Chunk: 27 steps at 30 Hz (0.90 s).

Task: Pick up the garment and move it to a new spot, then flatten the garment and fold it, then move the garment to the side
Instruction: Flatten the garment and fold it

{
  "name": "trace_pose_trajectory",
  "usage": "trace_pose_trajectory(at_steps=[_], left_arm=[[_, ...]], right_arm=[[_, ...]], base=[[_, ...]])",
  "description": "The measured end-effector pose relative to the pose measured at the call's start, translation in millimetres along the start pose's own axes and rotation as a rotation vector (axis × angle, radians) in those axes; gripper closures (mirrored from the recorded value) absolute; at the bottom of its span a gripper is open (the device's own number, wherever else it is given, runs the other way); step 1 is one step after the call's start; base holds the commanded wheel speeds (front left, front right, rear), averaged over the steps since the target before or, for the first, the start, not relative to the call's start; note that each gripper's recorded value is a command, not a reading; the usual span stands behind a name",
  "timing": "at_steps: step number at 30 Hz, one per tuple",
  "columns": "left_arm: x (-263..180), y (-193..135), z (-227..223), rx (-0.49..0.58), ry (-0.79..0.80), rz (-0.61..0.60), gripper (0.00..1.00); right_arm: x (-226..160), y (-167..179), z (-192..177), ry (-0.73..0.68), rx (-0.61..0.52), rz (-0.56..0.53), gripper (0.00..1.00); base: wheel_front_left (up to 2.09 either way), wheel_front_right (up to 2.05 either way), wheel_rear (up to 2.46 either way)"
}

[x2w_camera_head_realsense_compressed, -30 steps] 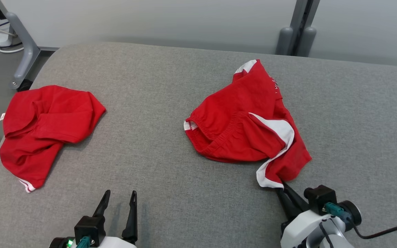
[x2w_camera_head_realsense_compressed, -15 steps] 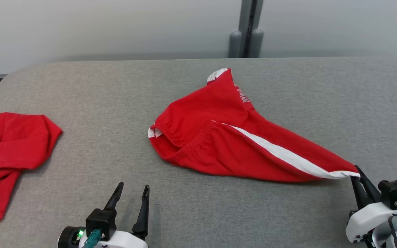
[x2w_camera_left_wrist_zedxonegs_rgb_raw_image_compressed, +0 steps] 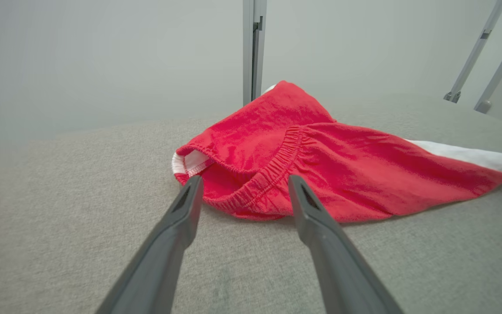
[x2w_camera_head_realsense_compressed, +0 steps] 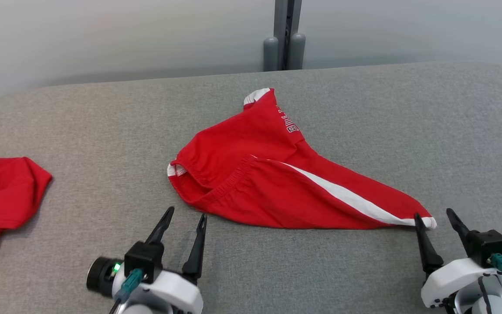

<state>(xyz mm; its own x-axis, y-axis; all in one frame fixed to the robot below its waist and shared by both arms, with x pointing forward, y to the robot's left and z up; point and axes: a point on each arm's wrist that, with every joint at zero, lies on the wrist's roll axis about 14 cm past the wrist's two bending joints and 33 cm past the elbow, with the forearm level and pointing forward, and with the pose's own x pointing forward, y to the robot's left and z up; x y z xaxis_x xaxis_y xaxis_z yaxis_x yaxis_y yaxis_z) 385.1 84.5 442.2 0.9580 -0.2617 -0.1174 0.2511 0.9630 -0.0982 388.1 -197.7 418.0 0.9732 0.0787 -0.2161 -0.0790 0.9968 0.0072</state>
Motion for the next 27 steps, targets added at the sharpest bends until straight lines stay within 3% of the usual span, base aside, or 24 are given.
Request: trace_pose_trajectory(at_steps=[10,17,21,27], left_arm=[[69,-59,17,0.041,-0.007,-0.264,0.00],[102,-68,-9,0.078,0.184,-0.302,0.00],[116,-67,-15,0.043,0.275,-0.291,0.00],[116,-76,-31,0.034,0.424,-0.322,0.00]], right_arm=[[3,10,-6,0.009,0.039,0.006,0.00],[1,2,-13,0.027,0.057,-0.022,0.00],[1,1,-17,0.037,0.067,-0.031,0.00],[3,5,-19,0.044,0.076,-0.025,0.00]], base=[[0.00,0.00,0.00],[0.00,0.00,0.00],[0.00,0.00,0.00],[0.00,0.00,0.00]])
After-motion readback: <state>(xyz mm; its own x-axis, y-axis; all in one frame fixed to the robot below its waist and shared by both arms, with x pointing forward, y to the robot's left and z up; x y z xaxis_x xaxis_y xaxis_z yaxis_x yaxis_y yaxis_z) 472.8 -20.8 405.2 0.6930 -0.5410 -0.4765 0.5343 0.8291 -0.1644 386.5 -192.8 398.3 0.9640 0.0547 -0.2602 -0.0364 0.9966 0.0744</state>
